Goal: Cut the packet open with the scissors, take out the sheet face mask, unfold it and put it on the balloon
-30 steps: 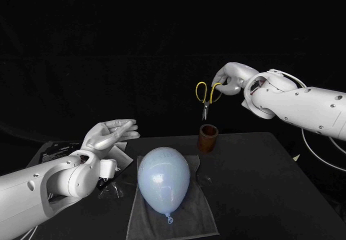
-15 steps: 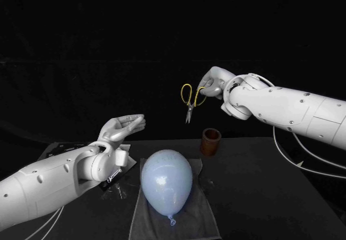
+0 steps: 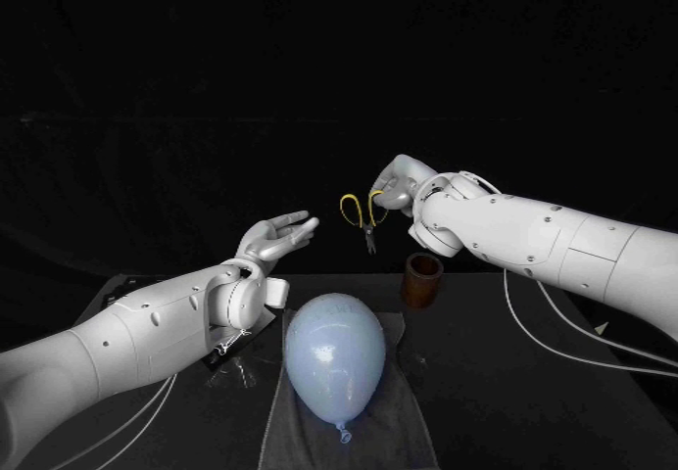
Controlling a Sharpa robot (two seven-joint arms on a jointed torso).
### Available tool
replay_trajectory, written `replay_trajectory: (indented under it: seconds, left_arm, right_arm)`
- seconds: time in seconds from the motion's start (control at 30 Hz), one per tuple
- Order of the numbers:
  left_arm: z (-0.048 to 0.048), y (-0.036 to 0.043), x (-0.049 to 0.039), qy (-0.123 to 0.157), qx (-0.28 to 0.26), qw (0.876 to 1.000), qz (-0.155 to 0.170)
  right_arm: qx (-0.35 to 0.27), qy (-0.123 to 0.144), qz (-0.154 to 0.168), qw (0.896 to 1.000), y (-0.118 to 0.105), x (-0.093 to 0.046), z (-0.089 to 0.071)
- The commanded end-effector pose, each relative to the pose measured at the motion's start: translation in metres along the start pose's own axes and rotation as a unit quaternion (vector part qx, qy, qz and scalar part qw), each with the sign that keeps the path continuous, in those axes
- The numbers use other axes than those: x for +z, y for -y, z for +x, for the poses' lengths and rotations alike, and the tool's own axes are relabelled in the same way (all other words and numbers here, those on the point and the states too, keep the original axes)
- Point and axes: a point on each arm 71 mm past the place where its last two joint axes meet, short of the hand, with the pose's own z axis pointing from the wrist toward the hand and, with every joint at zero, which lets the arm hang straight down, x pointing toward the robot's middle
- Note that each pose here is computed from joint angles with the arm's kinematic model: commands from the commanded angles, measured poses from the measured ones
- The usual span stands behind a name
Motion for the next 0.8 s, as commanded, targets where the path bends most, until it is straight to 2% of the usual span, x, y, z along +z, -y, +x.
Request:
replay_trajectory:
  seconds: [0.03,0.3,0.43,0.8]
  left_arm:
    - [0.0078,-0.0028,0.0059,-0.024,0.013,0.999,-0.030]
    - [0.0254,-0.0057,0.0201,-0.052,0.017,0.997,-0.054]
    - [0.0315,-0.0073,0.0242,-0.060,0.021,0.996,-0.061]
    - [0.0377,-0.0108,0.0303,-0.068,0.025,0.995,-0.070]
  right_arm:
    - [0.017,0.011,0.001,1.000,-0.004,0.001,0.004]
    - [0.027,0.009,-0.003,1.000,-0.012,0.003,0.019]
    - [0.036,0.007,-0.006,0.999,-0.016,0.002,0.023]
    - [0.077,-0.002,-0.014,0.997,-0.027,-0.003,0.029]
